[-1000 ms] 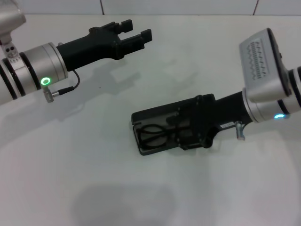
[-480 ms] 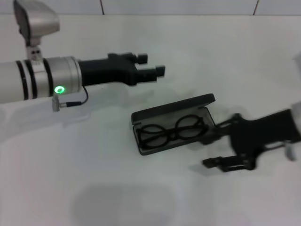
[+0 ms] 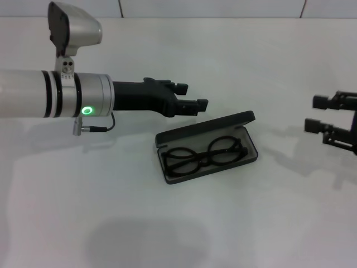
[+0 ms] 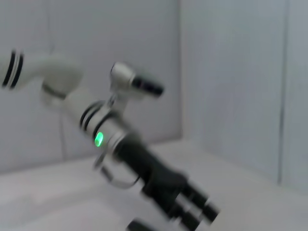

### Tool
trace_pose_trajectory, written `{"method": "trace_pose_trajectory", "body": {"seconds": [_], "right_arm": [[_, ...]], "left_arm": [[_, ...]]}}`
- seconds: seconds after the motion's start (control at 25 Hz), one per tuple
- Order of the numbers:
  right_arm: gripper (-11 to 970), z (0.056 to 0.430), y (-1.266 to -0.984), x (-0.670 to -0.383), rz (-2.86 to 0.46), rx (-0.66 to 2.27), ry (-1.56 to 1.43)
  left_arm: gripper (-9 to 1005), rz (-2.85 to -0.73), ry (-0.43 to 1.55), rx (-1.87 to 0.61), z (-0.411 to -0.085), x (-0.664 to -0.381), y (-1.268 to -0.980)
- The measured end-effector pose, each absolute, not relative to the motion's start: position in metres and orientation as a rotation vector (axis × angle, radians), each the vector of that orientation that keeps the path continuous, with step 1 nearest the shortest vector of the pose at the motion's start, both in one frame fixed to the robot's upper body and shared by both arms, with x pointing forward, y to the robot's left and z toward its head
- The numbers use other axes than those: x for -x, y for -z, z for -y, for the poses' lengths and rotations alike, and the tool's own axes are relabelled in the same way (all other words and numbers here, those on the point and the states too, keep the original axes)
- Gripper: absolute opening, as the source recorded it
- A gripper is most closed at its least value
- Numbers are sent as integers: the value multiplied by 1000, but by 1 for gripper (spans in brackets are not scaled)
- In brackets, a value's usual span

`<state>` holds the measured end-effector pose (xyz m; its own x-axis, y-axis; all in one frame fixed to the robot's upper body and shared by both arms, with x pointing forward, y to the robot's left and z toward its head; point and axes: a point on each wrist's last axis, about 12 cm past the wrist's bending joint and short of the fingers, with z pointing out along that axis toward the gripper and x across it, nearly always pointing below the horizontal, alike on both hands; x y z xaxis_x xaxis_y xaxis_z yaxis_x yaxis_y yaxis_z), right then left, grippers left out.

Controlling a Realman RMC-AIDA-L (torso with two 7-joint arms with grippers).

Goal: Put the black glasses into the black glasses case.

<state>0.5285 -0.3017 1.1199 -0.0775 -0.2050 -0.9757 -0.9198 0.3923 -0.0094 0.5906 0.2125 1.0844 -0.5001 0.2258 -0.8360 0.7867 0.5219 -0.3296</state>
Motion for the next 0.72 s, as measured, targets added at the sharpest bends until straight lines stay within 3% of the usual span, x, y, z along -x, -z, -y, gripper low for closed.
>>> {"method": "trace_pose_trajectory", "body": {"seconds": [0.48, 0.72], "right_arm": [[497, 298, -1118, -532, -1538, 1030, -818], [499, 295, -1114, -533, -1536, 1030, -828]], "left_arm": [[759, -2025, 953, -953, -193, -588, -1082], [759, -2046, 936, -1164, -176, -570, -1066]]}}
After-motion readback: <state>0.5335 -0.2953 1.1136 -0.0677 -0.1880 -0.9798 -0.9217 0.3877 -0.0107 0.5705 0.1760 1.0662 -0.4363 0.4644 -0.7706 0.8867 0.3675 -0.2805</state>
